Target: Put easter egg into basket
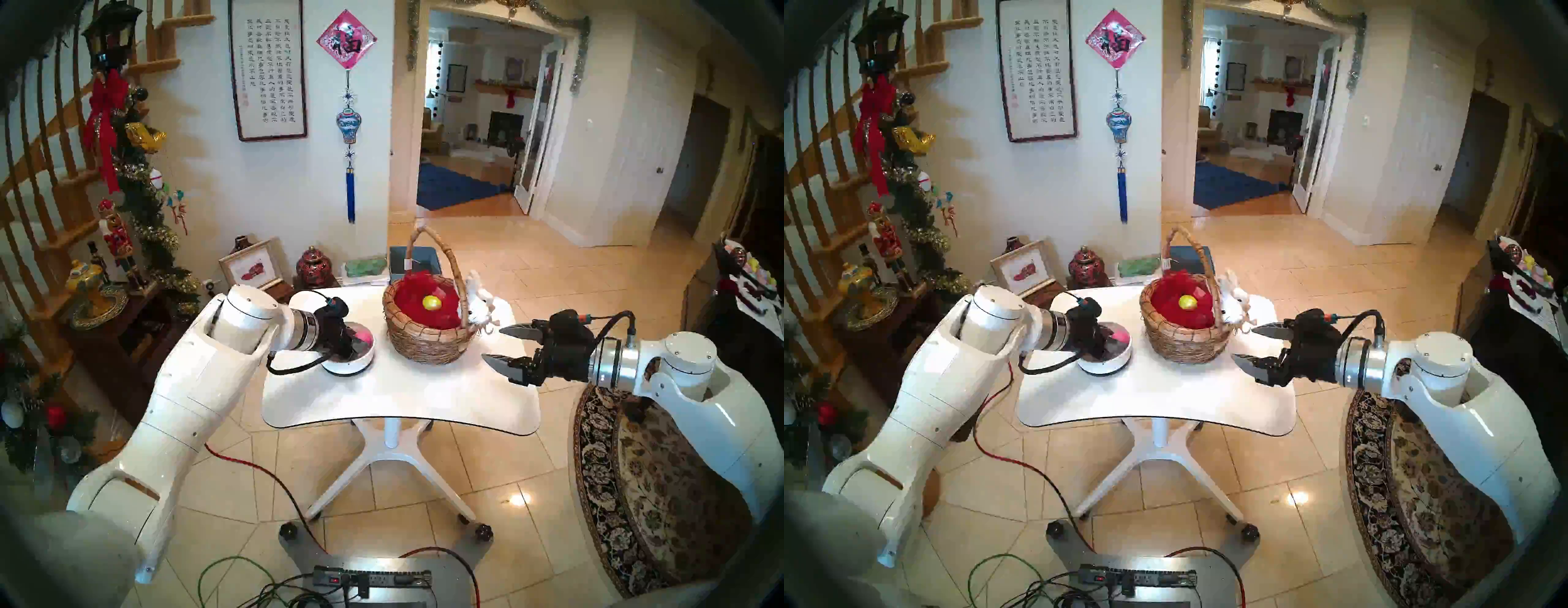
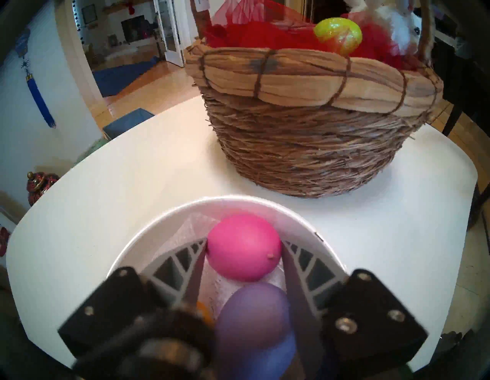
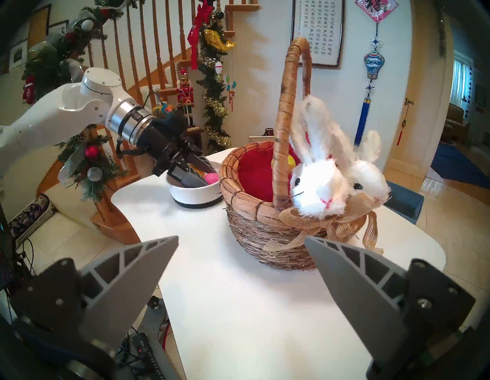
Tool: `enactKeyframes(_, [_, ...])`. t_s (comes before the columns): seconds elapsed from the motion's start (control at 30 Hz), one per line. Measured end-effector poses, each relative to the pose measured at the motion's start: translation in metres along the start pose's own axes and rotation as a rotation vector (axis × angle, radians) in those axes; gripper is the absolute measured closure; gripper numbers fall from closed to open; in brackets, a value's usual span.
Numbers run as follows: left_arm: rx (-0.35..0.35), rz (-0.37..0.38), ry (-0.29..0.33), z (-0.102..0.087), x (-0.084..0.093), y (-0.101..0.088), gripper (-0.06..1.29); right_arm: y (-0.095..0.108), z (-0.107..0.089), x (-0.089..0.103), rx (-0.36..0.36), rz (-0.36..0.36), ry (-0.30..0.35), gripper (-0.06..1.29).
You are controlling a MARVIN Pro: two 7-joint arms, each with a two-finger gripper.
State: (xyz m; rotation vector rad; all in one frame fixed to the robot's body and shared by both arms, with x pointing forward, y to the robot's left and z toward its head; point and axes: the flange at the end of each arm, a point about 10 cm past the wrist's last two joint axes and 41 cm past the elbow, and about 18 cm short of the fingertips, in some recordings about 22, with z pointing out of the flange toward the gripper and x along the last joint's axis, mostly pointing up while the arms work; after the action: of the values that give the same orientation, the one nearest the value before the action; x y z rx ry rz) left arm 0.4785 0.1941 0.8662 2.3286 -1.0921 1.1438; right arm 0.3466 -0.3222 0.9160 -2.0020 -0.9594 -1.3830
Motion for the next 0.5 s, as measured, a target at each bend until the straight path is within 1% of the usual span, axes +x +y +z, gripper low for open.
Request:
enactKeyframes(0.03, [0.000,-0.001,0.001,0.000,0.000,0.000,0.61,0.000,0.000,0.000,0.000,0.000,0.000,-0.01])
enactKeyframes(0.13, [-0.001,-0.003,0.006,-0.001,0.001,-0.001,0.73,0.000,0.000,0.000,0.000,0.000,0.000,-0.01])
enactKeyframes(0.23, [-0.002,-0.007,0.014,-0.003,0.002,-0.001,0.79,0.000,0.000,0.000,0.000,0.000,0.000,-0.01])
enactKeyframes(0.5, [-0.002,-0.011,0.049,-0.017,0.009,-0.006,0.79,0.000,0.000,0.000,0.000,0.000,0.000,-0.01])
